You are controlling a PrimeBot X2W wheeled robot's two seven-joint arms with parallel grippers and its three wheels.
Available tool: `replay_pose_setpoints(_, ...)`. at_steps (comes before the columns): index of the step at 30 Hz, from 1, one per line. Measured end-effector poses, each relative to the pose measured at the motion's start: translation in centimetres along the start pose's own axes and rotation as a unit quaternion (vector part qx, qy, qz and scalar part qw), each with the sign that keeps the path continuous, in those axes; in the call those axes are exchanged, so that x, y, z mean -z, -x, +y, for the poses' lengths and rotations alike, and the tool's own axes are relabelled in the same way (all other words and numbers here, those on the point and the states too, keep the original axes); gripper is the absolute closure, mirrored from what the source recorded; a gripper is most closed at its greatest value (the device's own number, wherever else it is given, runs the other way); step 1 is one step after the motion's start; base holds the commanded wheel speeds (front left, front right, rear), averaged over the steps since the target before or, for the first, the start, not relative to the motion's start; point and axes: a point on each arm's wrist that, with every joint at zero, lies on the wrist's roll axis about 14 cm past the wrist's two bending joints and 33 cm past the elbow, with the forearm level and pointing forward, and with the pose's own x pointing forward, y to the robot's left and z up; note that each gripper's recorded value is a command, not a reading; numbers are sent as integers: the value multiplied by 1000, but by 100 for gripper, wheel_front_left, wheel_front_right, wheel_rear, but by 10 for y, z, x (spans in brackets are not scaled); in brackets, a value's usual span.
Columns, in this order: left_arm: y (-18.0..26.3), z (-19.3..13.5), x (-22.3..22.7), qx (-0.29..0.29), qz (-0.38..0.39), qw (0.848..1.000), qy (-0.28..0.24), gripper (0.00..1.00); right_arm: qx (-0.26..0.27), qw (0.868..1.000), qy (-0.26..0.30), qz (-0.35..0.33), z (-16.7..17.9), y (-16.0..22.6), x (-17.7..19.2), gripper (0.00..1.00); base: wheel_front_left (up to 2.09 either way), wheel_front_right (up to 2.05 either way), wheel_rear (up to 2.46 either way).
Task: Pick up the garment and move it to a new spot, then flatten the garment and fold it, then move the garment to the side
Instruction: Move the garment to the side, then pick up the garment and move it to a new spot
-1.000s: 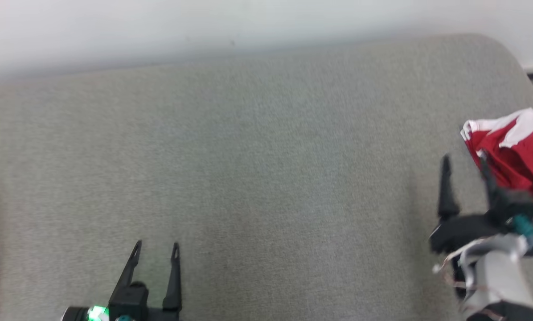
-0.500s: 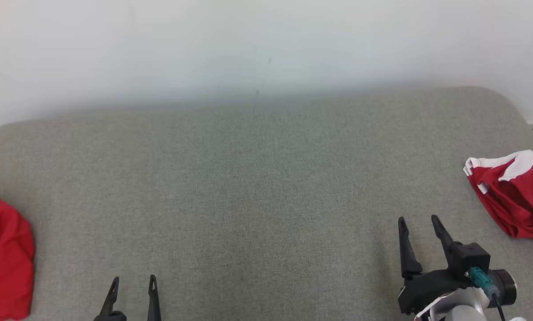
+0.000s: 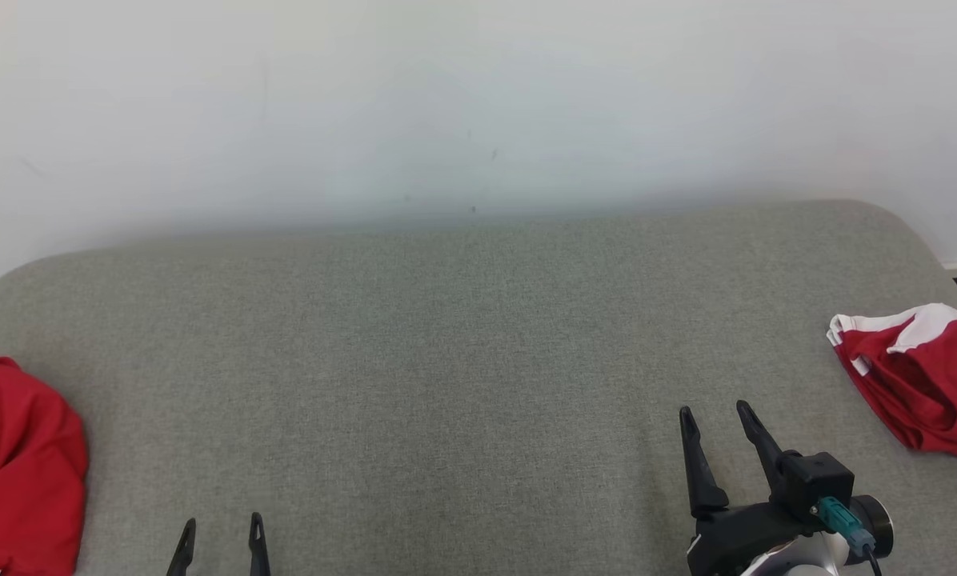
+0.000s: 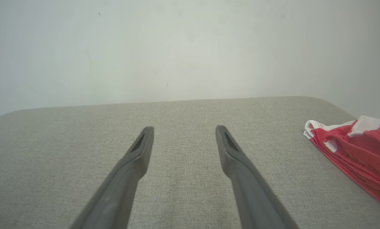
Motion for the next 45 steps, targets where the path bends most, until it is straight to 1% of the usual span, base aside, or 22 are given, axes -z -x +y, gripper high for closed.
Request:
replay_pose_setpoints(17, 1, 6, 1, -8, 1, 1000, 1, 0, -1, 1000, -8, 6, 2, 2, 5, 0, 0, 0, 0)
replay_pose_setpoints(23, 6, 17, 2, -26, 3, 1000, 2, 0, -18, 1000, -11, 17, 13, -2, 13, 0, 0, 0, 0)
replay_pose_setpoints(30, 19, 40, 5, -62, 6, 998, 2, 0, -64, 998, -13, 27, 45, -12, 19, 0, 0, 0, 0)
replay_pose_setpoints(37, 44, 75, 10, -122, 12, 992, 5, 0, -124, 991, -14, 37, 87, -22, 26, 0, 0, 0, 0)
replay_pose_setpoints(38, 44, 75, 10, -122, 12, 992, 5, 0, -124, 991, -14, 37, 87, -22, 26, 0, 0, 0, 0)
replay_pose_setpoints(45, 76, 105, 15, -174, 17, 985, 5, 0, -191, 980, -17, 47, 136, -28, 31, 0, 0, 0, 0)
